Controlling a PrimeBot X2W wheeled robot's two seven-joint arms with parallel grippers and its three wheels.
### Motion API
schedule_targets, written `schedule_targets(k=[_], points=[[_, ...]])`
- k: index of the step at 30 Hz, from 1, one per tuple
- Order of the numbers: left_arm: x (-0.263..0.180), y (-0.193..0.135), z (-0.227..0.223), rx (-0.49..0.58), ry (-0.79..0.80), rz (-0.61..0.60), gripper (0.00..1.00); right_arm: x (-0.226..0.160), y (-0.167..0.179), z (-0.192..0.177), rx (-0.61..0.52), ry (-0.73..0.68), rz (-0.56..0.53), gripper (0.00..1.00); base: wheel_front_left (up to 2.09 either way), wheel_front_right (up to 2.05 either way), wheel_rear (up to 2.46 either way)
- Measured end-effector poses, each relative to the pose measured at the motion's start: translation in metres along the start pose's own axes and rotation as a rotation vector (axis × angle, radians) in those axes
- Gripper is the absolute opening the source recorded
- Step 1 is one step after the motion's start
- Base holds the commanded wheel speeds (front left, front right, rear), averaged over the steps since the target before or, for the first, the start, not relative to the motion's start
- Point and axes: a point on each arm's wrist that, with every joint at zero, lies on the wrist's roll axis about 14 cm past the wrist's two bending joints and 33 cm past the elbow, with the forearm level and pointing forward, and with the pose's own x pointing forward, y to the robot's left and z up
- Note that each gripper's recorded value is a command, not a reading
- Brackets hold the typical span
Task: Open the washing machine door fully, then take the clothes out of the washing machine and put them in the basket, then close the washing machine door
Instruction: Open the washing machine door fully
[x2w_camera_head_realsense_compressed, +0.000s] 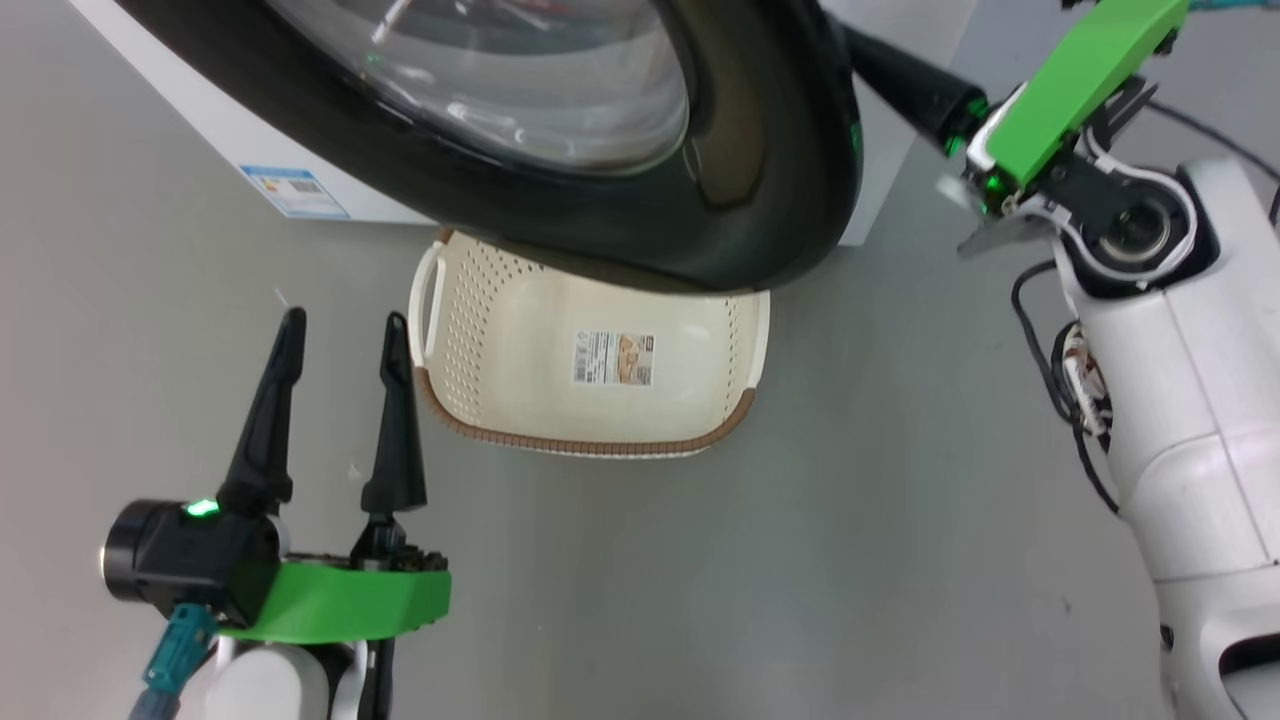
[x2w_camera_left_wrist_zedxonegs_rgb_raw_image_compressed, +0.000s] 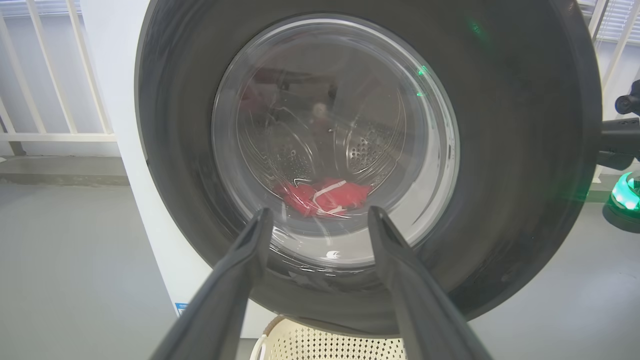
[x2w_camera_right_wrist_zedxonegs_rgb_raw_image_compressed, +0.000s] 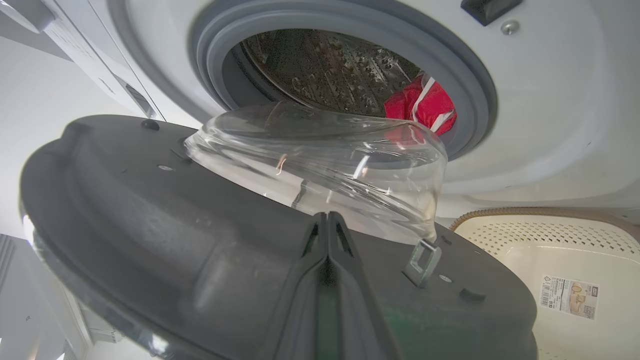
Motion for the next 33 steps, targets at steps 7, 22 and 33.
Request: schedule_targets(k=[7, 22, 33], points=[[-0.015, 0.003, 0.011, 0.005, -0.012, 0.015, 1.0, -0.015, 0.008, -0.02, 0.003, 0.029, -0.001, 0.0, 0.0, 0.0, 0.0], [-0.047, 0.02, 0.029, 0.022, -0.02, 0.067, 1.0, -0.028, 0.032, -0.065, 0.034, 0.104, 0.058, 0.0, 0.0, 0.0, 0.0], [-0.069, 0.036, 0.042, 0.034, -0.038, 0.124, 1.0, -0.029, 0.049, -0.107, 0.057, 0.19, 0.107, 0.0, 0.0, 0.0, 0.0]])
